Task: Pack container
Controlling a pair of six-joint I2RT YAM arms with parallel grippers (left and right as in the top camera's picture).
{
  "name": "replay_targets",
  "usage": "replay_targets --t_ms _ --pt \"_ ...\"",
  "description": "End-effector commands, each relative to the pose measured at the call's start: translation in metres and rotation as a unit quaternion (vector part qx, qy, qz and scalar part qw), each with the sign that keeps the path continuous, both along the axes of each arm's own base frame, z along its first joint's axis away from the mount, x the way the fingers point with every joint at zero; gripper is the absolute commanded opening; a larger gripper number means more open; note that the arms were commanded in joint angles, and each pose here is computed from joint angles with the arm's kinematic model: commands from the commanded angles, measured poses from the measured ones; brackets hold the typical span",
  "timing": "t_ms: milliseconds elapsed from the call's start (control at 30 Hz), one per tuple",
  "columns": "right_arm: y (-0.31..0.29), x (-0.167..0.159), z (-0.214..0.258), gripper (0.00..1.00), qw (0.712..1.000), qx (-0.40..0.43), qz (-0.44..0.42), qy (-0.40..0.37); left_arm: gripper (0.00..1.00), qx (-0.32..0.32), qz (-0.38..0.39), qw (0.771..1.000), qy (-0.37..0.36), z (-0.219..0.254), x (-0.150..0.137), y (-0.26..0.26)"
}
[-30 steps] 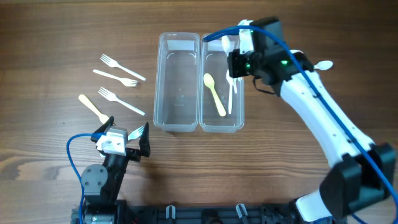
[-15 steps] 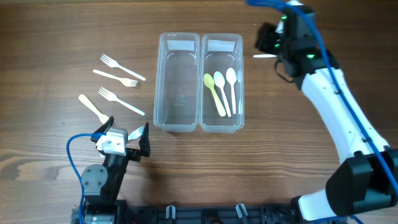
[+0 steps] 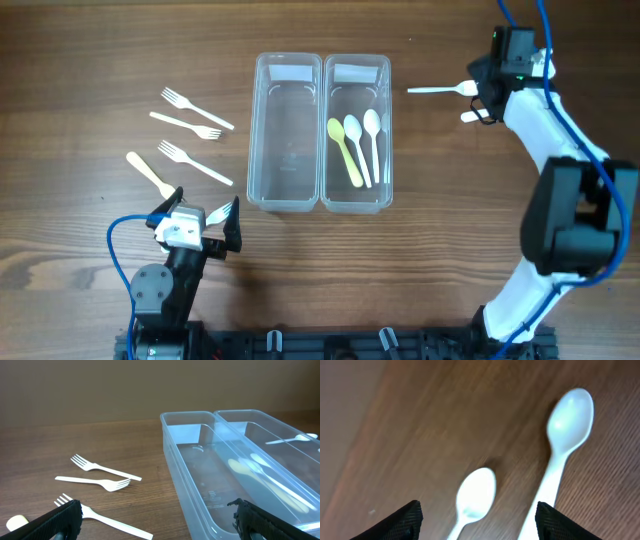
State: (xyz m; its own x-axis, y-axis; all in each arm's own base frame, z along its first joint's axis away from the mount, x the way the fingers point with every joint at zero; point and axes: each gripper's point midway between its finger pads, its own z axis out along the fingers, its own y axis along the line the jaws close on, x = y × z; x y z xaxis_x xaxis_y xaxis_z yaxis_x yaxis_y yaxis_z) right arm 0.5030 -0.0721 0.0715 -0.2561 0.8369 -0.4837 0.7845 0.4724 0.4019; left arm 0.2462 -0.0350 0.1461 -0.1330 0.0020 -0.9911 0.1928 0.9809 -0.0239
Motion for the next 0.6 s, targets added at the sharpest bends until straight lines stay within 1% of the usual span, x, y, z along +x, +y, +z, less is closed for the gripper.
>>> replay_targets --t_ms 0,100,233,333,467,567 --pt "-0.014 0.003 -0.010 0.73 0.998 0.020 -0.054 -0.013 1.00 0.007 -0.002 1.000 0.001 -0.003 0.000 -0.001" --pt "-0.029 0.000 -0.026 0.73 0.994 0.044 -0.099 -0.011 1.00 0.007 -0.002 1.000 0.001 -0.003 0.000 -0.001" --pt "-0.032 0.007 -0.050 0.75 0.994 0.063 -0.088 -0.008 1.00 0.007 -0.002 1.000 0.001 -0.003 0.000 -0.001" --pt "-0.021 0.029 -0.051 0.74 0.996 0.073 -0.033 -0.041 1.00 0.007 -0.002 1.000 0.001 -0.003 0.000 -0.001" --pt "-0.020 0.030 -0.050 0.74 0.996 0.076 -0.031 -0.044 1.00 0.007 -0.002 1.000 0.001 -0.003 0.000 -0.001" --pt "-0.015 0.032 -0.036 0.68 0.994 0.089 -0.021 -0.055 1.00 0.007 -0.002 1.000 0.001 -0.003 0.000 -0.001"
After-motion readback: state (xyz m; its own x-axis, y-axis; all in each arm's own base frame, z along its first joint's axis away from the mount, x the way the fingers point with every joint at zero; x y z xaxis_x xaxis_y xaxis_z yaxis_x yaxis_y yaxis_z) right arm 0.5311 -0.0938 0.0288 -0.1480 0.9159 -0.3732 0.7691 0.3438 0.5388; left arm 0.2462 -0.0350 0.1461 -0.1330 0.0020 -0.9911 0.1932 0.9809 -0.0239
